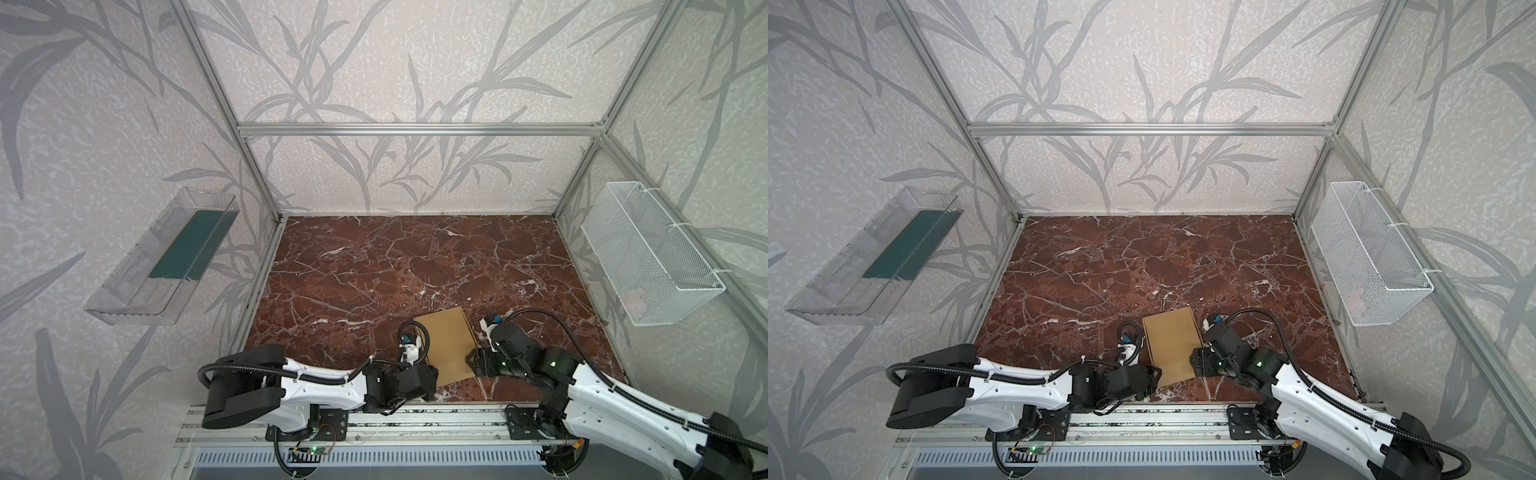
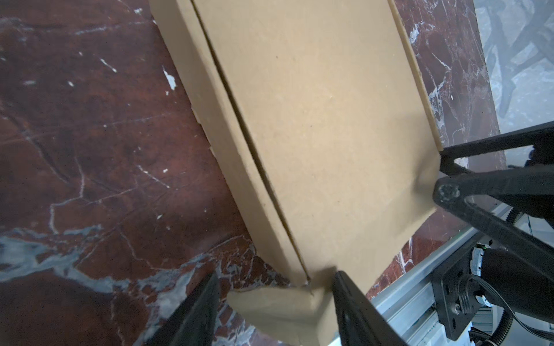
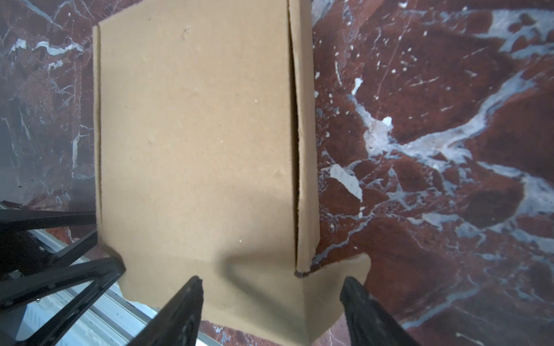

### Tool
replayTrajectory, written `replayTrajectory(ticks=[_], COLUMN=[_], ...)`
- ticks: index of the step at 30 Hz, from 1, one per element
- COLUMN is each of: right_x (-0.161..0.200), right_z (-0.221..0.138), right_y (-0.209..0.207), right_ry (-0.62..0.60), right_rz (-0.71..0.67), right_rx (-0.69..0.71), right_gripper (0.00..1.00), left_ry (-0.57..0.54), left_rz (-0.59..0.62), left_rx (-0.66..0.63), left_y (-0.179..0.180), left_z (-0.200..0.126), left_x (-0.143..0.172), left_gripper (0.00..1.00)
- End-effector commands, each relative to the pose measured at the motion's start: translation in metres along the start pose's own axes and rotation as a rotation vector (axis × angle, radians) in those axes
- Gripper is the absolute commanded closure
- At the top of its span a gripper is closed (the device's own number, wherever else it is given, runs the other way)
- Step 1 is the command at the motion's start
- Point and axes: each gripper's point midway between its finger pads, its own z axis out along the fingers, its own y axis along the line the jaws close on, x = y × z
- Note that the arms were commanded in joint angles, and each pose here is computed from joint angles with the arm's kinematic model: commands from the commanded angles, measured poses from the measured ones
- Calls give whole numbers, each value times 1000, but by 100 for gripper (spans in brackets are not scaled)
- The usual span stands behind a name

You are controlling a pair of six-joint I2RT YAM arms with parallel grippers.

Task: Assemble paper box
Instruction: Fold and tuck the lid into the gap.

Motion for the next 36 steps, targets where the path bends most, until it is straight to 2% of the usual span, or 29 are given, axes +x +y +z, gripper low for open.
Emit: replayTrajectory(ticks=[1,9,25,36], right_x=[4,2,5,4], right_z=[4,2,10,6], right_y=[0,-9,9,14], right_ry=[12,1,12,13], right_rz=[-18,-43,-49,-35], right_rx=[-9,45,-59,-87], right_gripper=[27,24,22,29], left_ry=[-16,-12,-32,-38], left_rz=[-25,-11,-19,-11], left_rx=[21,5,65,78], left_y=[-11,-8,-25,-29], left_z=[0,-1,0,-1], left_x=[-3,2,-1,-3], left_gripper=[38,38,38,38])
